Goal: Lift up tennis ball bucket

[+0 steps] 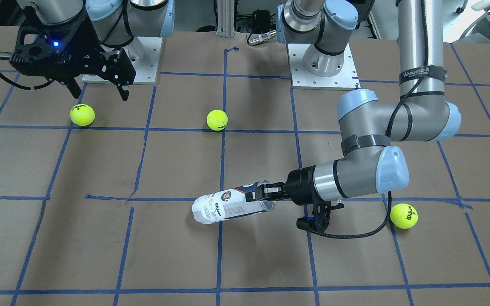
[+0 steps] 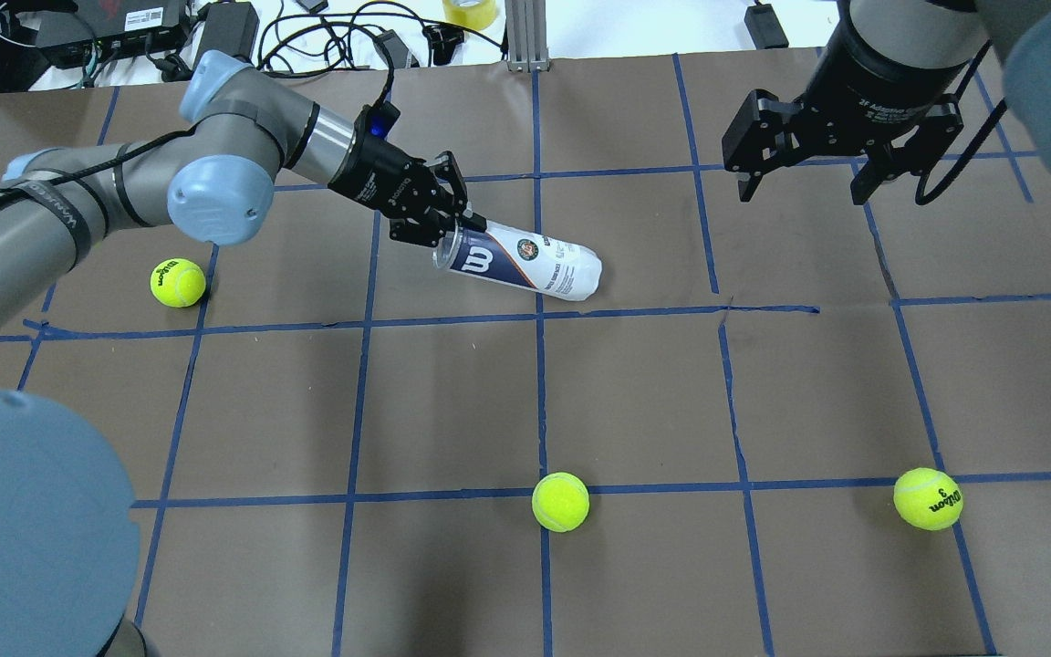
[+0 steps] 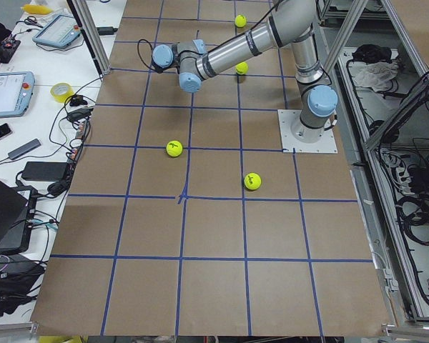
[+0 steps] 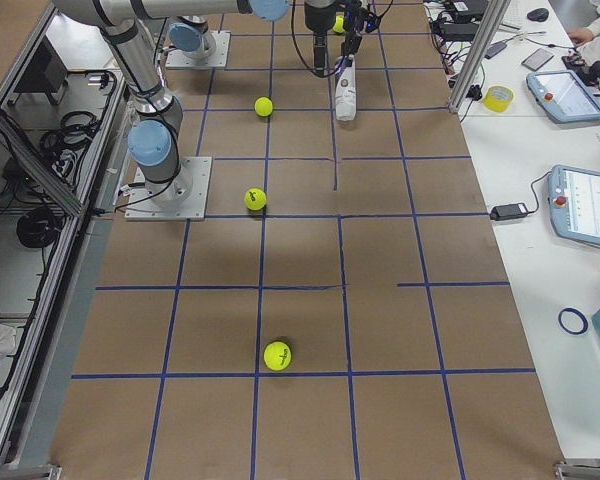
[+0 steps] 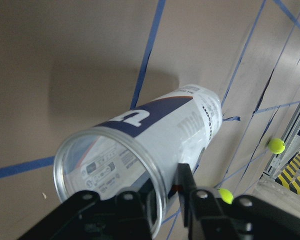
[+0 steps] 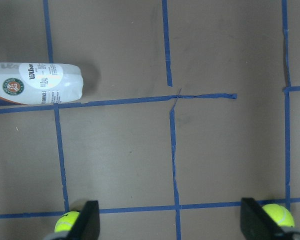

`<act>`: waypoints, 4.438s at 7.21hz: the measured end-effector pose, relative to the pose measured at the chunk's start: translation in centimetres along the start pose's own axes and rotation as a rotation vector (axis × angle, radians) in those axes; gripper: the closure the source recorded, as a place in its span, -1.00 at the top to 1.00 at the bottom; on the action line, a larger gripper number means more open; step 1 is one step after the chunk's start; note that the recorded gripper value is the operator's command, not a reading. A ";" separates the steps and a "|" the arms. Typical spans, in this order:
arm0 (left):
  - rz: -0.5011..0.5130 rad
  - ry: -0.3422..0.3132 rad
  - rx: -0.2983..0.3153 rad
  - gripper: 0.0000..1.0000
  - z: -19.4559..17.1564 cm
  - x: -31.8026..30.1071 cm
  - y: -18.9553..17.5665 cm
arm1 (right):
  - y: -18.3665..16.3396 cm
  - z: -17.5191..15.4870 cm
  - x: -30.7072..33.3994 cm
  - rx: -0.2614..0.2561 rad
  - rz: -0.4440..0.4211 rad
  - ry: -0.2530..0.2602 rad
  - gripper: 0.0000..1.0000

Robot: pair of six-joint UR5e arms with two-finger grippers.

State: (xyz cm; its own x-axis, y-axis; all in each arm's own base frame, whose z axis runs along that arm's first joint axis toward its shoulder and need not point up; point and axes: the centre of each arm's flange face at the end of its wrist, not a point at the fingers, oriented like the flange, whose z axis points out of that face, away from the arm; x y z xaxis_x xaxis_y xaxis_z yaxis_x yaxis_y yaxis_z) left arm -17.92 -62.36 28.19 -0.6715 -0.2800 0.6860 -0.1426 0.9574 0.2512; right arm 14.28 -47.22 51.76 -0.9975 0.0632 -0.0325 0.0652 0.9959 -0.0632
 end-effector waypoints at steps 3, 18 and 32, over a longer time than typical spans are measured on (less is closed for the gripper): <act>0.062 -0.320 0.185 -1.00 -6.3 7.5 3.2 | 0.2 -0.4 0.0 0.011 0.007 0.000 1.00; 0.212 -0.837 0.265 1.00 -0.5 7.9 2.4 | 0.3 -0.4 0.0 0.010 -0.009 0.001 1.00; 0.295 -0.759 0.285 1.00 -18.5 9.9 19.4 | 0.2 0.0 0.5 0.017 0.001 0.044 1.00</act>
State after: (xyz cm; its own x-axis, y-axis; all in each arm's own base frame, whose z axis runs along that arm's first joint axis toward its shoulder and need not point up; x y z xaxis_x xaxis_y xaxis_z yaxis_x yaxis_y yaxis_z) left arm -13.85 -47.89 52.47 -0.9996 0.0093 0.0284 0.0059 0.9932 -0.1159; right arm 13.82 -46.98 51.74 -0.9977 0.0672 0.0113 0.0661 0.9946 -0.0804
